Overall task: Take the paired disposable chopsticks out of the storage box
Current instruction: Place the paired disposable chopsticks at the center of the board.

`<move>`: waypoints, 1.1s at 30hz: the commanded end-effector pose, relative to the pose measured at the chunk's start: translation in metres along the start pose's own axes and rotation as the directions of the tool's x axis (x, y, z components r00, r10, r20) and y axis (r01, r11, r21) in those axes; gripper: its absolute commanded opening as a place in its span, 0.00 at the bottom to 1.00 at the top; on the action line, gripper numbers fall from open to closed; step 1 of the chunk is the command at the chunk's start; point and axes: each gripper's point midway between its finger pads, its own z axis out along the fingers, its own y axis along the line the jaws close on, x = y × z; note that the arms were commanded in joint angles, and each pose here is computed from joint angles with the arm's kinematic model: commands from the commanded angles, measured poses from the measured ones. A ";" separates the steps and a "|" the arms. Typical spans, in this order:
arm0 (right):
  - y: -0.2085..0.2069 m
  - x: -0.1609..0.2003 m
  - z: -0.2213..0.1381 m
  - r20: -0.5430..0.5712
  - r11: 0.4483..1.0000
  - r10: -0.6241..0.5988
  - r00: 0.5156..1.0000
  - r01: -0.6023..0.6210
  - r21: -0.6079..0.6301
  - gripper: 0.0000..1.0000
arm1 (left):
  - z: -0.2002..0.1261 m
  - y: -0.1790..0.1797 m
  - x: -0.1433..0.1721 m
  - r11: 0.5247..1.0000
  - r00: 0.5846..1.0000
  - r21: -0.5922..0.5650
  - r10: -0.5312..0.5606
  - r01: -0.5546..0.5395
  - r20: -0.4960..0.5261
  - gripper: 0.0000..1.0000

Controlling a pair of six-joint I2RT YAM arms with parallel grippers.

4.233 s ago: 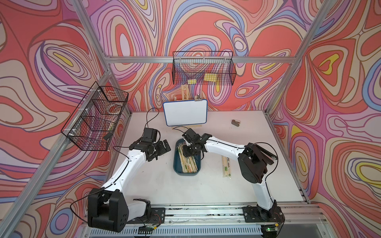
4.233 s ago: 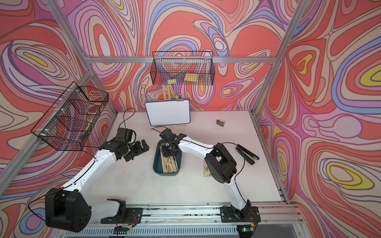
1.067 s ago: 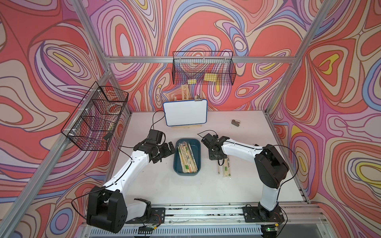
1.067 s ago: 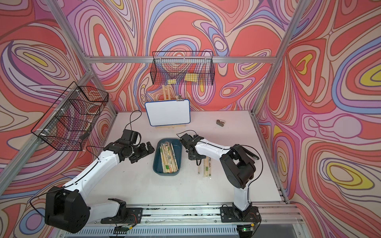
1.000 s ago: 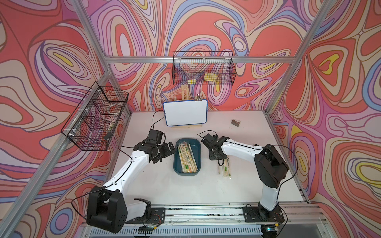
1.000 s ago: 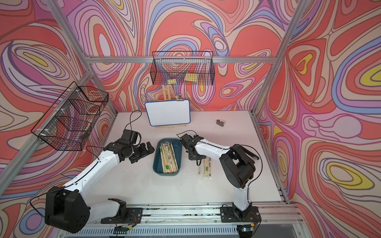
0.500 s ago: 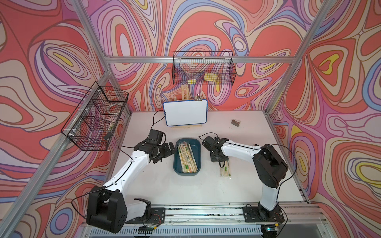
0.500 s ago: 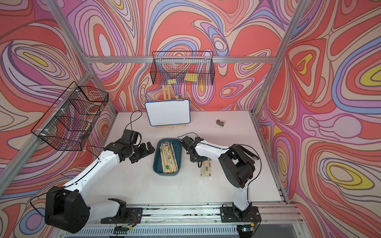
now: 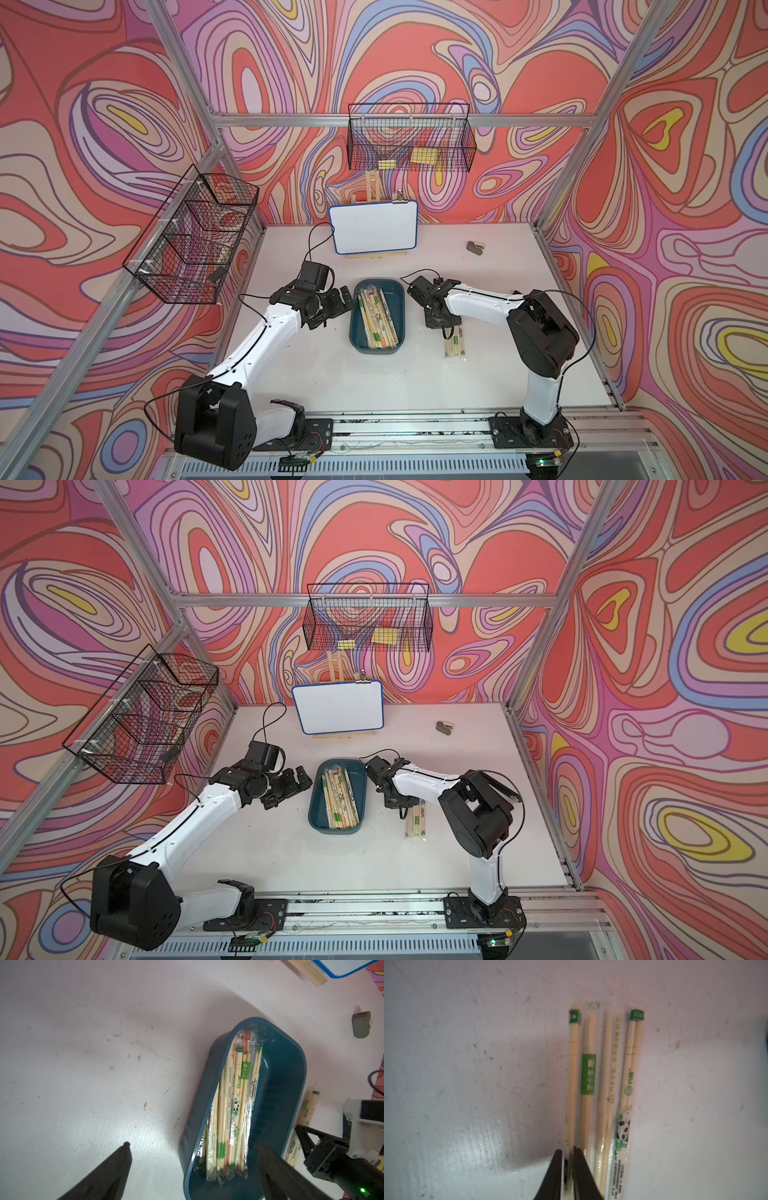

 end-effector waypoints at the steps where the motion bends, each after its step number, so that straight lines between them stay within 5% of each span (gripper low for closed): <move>1: -0.004 0.002 0.003 -0.002 0.999 -0.003 1.000 0.003 0.037 0.20 | -0.001 -0.001 -0.001 1.000 1.000 0.000 0.012 -0.012 0.008 1.00; 9: -0.005 -0.005 -0.007 0.018 1.000 -0.001 1.000 0.001 0.026 0.23 | -0.003 -0.002 -0.001 1.000 1.000 0.000 0.018 -0.018 0.013 1.00; 17: 0.015 -0.027 -0.041 0.069 0.991 0.033 0.997 -0.024 -0.128 0.25 | -0.004 0.003 -0.001 0.999 0.999 -0.021 0.028 -0.027 0.018 1.00; 33: 0.104 -0.072 -0.128 0.149 0.828 0.069 0.986 0.026 -0.560 0.29 | -0.001 0.013 -0.005 0.996 0.998 -0.070 0.051 -0.048 0.032 1.00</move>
